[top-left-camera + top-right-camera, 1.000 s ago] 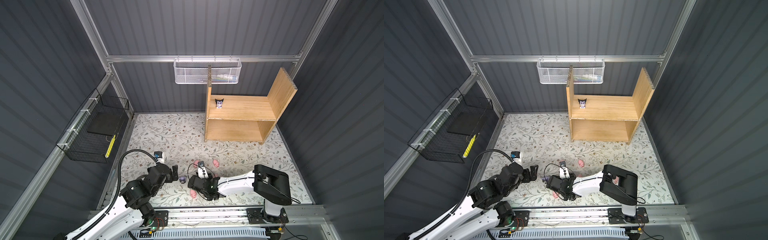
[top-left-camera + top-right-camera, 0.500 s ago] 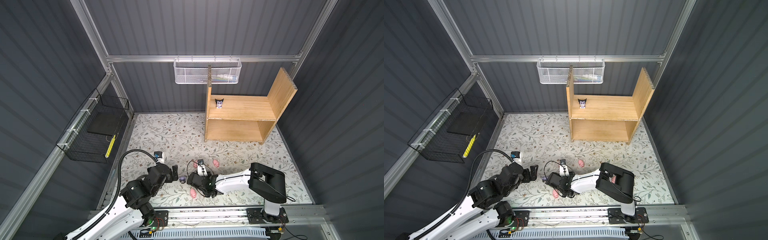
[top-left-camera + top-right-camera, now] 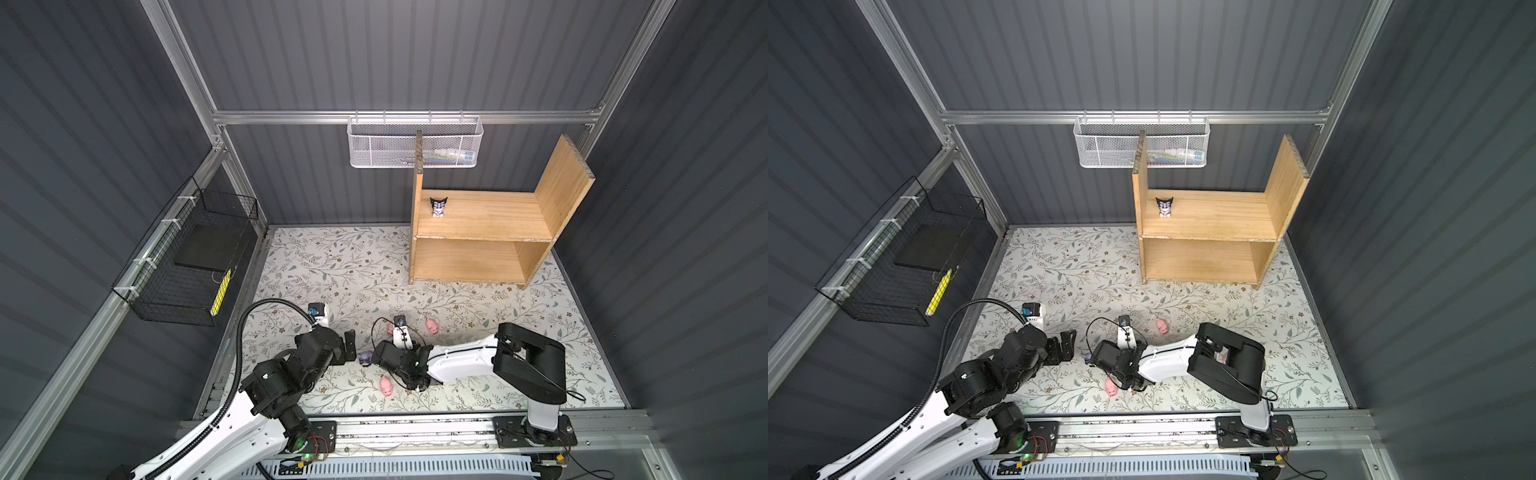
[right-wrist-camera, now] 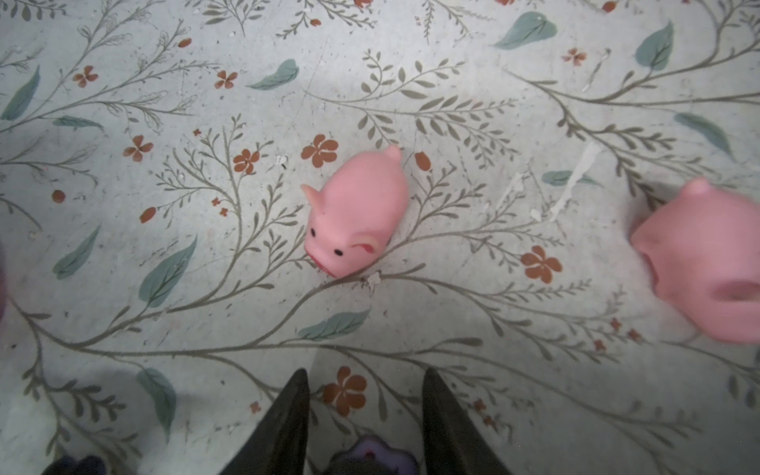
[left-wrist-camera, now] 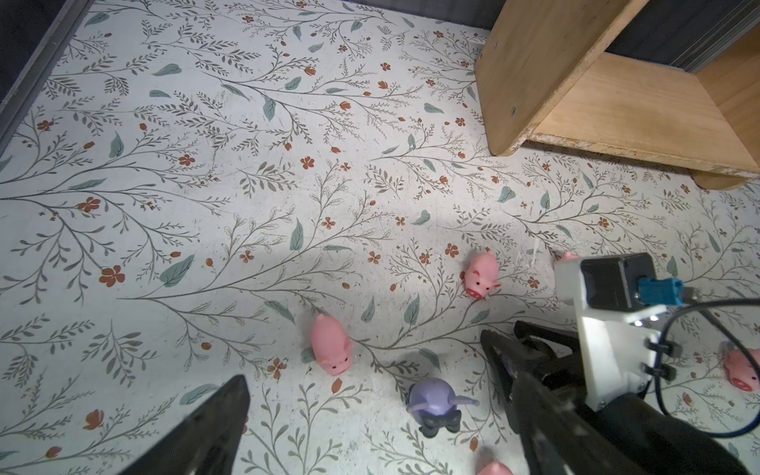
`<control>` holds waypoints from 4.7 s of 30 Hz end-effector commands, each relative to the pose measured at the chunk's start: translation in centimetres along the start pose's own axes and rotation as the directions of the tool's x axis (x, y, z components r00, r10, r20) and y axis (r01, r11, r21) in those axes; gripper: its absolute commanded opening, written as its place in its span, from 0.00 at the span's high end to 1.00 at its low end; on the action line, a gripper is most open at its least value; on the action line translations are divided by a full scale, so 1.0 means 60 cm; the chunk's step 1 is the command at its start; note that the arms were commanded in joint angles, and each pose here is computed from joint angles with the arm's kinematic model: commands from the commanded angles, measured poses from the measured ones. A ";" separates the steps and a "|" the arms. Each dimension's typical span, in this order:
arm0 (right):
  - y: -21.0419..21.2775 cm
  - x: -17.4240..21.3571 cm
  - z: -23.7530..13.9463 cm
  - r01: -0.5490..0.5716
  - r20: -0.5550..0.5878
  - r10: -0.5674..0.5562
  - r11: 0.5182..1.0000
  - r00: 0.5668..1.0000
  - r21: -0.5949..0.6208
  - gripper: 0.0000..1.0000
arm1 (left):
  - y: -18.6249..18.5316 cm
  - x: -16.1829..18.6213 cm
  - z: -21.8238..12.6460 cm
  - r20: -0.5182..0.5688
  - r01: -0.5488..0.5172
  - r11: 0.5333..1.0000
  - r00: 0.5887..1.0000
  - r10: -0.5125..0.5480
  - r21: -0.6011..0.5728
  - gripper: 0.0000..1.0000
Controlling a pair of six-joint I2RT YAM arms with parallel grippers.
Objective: Place and organize the plastic toys onto the shelf
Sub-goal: 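Lower the right gripper and close it on the black figurine with purple bow, then carry the figurine to the shelf with the right gripper while the left arm rises, then lower the figurine onto the upper shelf board beside the first figurine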
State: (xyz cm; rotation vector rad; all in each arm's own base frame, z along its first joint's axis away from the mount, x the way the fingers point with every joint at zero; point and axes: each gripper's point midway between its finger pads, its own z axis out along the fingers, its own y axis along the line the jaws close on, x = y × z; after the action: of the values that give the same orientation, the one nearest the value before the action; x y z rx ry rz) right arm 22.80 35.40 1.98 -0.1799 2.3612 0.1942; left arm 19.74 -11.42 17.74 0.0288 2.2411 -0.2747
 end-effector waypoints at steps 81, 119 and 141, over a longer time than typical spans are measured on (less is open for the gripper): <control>-0.347 -0.646 -0.119 0.351 0.137 -0.330 0.920 0.934 -0.173 0.78 | -0.310 -0.219 0.035 0.163 -0.588 0.748 0.807 0.568 0.307 0.00; -0.363 -0.642 -0.096 0.280 0.097 -0.267 0.946 0.959 -0.162 0.45 | -0.298 -0.222 0.032 0.194 -0.613 0.742 0.790 0.581 0.273 0.00; -0.375 -0.627 -0.120 0.259 0.091 -0.249 0.957 0.964 -0.132 0.26 | -0.296 -0.221 0.021 0.199 -0.608 0.741 0.794 0.574 0.286 0.00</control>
State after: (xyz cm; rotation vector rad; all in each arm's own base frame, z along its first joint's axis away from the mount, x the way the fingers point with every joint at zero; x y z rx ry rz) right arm 49.41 15.52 30.37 -0.5586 2.2396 0.2597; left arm 27.71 -28.33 29.65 0.8836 1.9635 -0.2817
